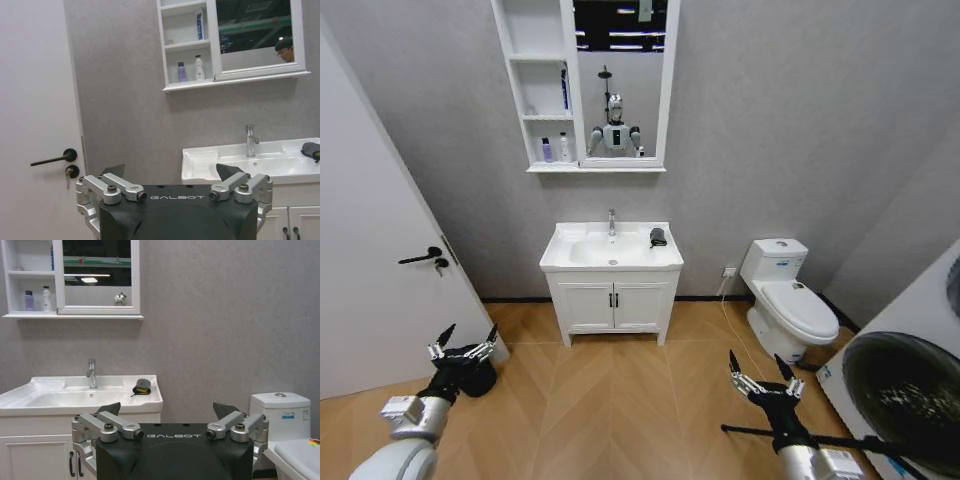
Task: Move facial cleanser and shampoo from washbasin to cabinet, then wipe washbasin with towel.
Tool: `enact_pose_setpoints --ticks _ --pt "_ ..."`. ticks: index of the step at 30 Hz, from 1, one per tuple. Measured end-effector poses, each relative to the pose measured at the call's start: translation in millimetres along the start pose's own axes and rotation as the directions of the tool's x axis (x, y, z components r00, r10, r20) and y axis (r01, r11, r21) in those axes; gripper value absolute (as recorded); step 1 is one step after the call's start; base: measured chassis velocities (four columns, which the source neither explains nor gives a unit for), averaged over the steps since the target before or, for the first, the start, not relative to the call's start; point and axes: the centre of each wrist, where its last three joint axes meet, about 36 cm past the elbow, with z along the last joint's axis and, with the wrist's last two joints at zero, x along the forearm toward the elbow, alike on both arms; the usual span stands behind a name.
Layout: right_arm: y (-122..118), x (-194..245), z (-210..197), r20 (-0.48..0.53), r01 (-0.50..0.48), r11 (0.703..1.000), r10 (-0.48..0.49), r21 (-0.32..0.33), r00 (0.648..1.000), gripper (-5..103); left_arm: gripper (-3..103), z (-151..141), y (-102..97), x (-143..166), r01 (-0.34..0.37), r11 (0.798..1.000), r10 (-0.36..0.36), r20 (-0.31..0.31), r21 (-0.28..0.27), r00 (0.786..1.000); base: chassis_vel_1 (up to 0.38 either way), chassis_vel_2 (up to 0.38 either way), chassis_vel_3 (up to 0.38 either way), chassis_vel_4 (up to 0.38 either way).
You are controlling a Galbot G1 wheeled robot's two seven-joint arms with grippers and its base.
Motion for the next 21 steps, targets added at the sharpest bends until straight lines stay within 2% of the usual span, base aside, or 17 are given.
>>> enact_pose_setpoints --ticks 21 --pt "0.0 0.0 0.0 0.000 0.000 1.000 0.000 0.000 1.000 100 100 0.0 0.0 0.0 0.001 1.000 -0.001 0.000 0.000 1.000 0.009 0.009 0.009 0.009"
